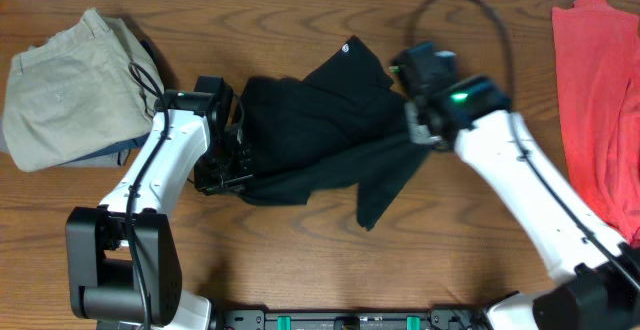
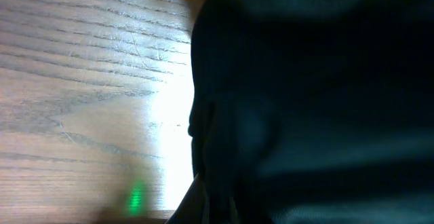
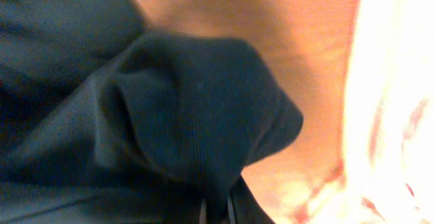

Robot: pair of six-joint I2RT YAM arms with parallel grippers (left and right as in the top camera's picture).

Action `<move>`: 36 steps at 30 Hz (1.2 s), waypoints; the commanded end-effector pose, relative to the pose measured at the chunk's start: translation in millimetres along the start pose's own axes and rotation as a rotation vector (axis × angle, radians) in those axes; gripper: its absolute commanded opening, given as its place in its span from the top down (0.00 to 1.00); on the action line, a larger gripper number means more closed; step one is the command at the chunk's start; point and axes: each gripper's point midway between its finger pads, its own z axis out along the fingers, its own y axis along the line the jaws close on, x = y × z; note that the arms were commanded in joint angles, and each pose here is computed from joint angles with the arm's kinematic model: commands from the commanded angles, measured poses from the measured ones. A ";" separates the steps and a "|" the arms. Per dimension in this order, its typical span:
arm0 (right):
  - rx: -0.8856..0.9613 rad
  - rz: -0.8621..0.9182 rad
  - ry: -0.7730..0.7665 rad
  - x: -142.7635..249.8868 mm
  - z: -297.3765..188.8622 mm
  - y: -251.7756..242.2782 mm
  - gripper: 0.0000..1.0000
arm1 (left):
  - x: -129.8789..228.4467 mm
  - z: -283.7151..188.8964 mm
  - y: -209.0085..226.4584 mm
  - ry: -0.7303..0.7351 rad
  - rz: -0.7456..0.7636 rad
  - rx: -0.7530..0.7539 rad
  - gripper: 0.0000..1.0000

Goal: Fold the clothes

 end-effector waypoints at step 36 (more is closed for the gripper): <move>-0.195 0.363 0.389 76.5 63.5 -39.0 0.31 | -2.7 2.4 4.9 -0.009 -0.012 -0.023 0.94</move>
